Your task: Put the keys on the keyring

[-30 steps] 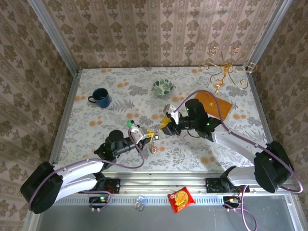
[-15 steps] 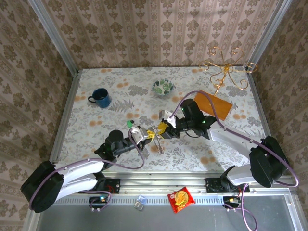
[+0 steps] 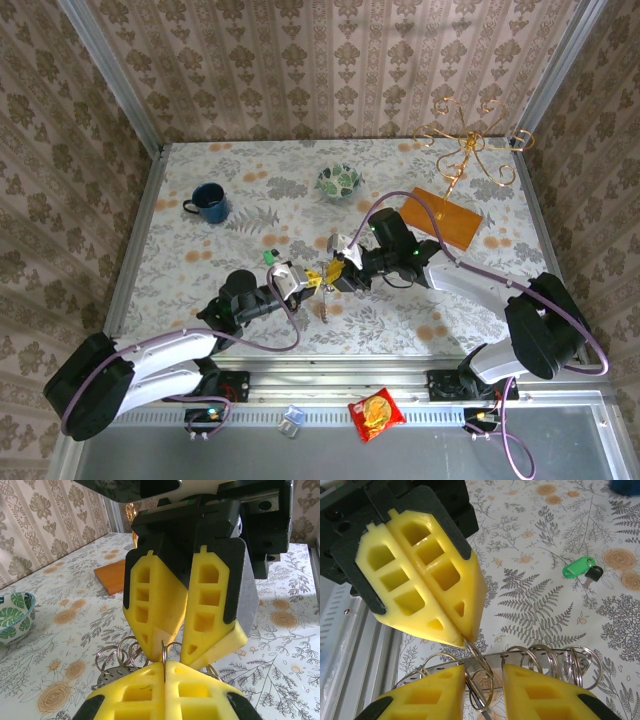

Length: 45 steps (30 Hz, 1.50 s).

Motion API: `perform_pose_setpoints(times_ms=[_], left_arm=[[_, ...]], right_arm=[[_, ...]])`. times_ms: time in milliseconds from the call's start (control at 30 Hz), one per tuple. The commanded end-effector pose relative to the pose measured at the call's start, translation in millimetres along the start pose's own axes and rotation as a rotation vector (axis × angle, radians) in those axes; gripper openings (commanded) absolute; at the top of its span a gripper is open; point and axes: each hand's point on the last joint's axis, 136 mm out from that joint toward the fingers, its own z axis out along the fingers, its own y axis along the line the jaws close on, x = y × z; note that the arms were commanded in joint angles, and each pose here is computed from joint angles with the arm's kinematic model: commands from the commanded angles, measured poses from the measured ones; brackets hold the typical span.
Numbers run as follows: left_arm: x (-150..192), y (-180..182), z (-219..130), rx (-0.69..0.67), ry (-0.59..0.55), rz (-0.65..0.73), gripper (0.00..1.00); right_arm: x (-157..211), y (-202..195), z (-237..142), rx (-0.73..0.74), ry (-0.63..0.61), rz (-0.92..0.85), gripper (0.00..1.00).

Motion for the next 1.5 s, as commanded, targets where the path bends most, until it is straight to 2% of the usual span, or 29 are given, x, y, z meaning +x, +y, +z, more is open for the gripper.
perform_pose_setpoints(times_ms=[0, 167, 267, 400, 433, 500, 533, 667, 1000, 1133, 1333, 1367, 1400, 1467], left_arm=[[-9.6, -4.1, 0.2, 0.020, -0.044, 0.035, 0.00], [-9.1, -4.4, 0.7, 0.022, -0.043, 0.032, 0.00], [-9.7, -3.7, 0.8, 0.019, -0.045, 0.033, 0.00], [-7.4, -0.7, 0.5, 0.001, -0.033, 0.023, 0.00], [-5.7, -0.7, 0.4, 0.000, -0.024, 0.019, 0.03], [-2.8, -0.8, 0.4, 0.003, 0.001, 0.026, 0.18], [-0.9, -1.4, 0.5, 0.007, 0.017, 0.030, 0.22], [0.7, -2.1, 0.6, 0.022, 0.065, 0.052, 0.25], [-2.0, -2.5, 2.3, 0.054, 0.095, 0.076, 0.19], [-5.5, -2.9, 2.6, 0.063, 0.084, 0.076, 0.16], [-8.6, -5.1, 3.8, 0.079, 0.058, 0.061, 0.02], [-8.1, -5.6, 3.4, 0.079, 0.053, 0.057, 0.00], [-7.8, -5.8, 2.7, 0.078, 0.048, 0.053, 0.00], [-7.4, -6.1, 1.6, 0.075, 0.037, 0.048, 0.00]], right_arm=[[-10.2, 4.8, 2.5, -0.039, -0.033, -0.029, 0.23], [-13.2, 6.2, 2.2, -0.047, -0.045, -0.044, 0.13], [-13.8, 7.8, 1.8, -0.056, -0.045, -0.054, 0.00], [-15.6, 7.7, -1.9, -0.047, -0.023, -0.063, 0.00], [-15.9, 7.3, -3.0, -0.041, -0.012, -0.066, 0.00], [-15.6, 7.9, -5.4, -0.031, 0.022, -0.088, 0.00], [-15.2, 8.5, -6.3, -0.029, 0.038, -0.099, 0.00], [-7.1, 11.5, -6.3, -0.020, 0.140, -0.159, 0.00], [-3.8, 17.2, -4.9, -0.023, 0.309, -0.270, 0.00], [-7.6, 20.3, -3.1, -0.029, 0.318, -0.298, 0.00], [-14.3, 25.2, -1.4, -0.035, 0.257, -0.277, 0.00], [-18.3, 22.5, -2.0, -0.023, 0.227, -0.268, 0.03], [-19.4, 19.7, -3.5, -0.011, 0.202, -0.239, 0.11], [-21.2, 15.6, -8.7, 0.004, 0.149, -0.186, 0.22]])
